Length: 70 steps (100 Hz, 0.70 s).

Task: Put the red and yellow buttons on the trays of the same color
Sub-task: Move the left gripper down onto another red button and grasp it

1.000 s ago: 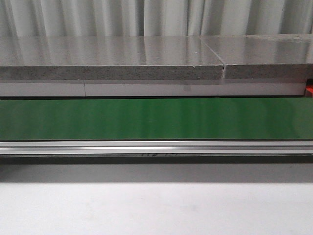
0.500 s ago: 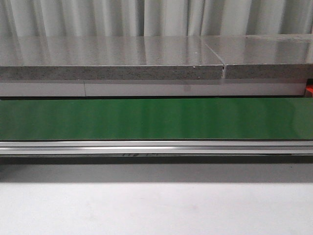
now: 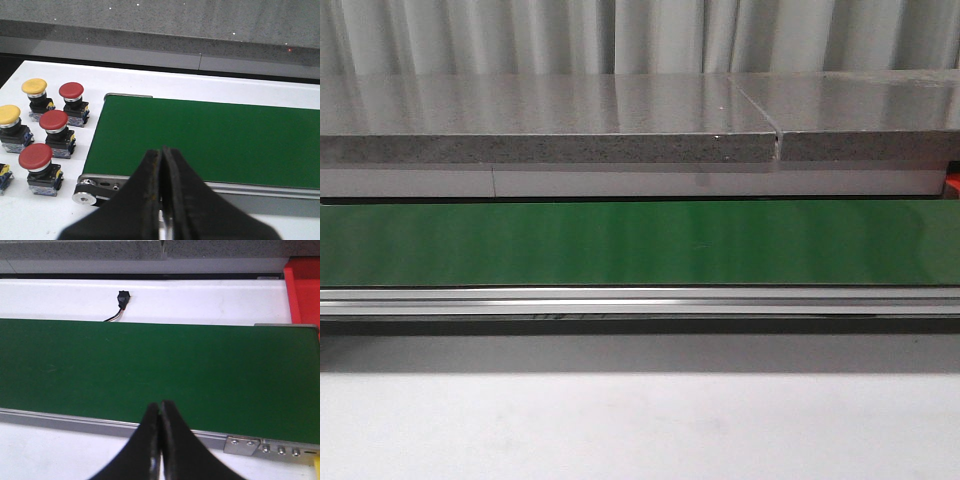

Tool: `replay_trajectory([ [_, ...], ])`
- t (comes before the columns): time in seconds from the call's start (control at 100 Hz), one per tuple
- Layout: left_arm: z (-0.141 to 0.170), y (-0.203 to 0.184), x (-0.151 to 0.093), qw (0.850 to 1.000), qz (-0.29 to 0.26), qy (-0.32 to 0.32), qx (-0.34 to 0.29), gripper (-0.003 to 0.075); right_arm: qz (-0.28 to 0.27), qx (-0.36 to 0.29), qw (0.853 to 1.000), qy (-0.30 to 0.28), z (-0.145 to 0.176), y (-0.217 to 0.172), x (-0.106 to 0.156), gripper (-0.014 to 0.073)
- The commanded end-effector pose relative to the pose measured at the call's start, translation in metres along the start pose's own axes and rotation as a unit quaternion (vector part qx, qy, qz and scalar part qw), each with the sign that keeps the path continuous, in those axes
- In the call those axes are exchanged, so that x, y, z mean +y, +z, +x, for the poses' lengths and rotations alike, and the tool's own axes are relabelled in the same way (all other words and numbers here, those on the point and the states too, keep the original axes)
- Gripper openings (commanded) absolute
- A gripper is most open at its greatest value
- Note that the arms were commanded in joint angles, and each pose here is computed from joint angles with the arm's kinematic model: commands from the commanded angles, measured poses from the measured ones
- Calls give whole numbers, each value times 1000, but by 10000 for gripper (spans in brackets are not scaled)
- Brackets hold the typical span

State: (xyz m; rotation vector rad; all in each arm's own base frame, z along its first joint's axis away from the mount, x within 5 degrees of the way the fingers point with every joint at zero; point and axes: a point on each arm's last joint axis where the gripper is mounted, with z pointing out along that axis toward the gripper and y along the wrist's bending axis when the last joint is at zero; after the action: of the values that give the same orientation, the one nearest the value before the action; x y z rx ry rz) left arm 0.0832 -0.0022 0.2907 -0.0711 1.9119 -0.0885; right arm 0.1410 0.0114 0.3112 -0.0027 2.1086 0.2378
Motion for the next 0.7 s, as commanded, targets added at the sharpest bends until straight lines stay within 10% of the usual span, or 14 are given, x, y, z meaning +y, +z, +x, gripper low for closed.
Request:
replay_trajectory([
  [0.0, -15, -3, -3, 999, 13, 3, -49, -19, 2, -35, 999, -5, -11, -5, 1, -67],
  [0.4, -15, -3, -3, 999, 13, 3, -49, 18, 1, -35, 999, -5, -11, -5, 1, -67],
  [0.69, -14, -3, -3, 999, 12, 3, -45, 605, 1, -35, 999, -5, -11, -5, 1, -67],
])
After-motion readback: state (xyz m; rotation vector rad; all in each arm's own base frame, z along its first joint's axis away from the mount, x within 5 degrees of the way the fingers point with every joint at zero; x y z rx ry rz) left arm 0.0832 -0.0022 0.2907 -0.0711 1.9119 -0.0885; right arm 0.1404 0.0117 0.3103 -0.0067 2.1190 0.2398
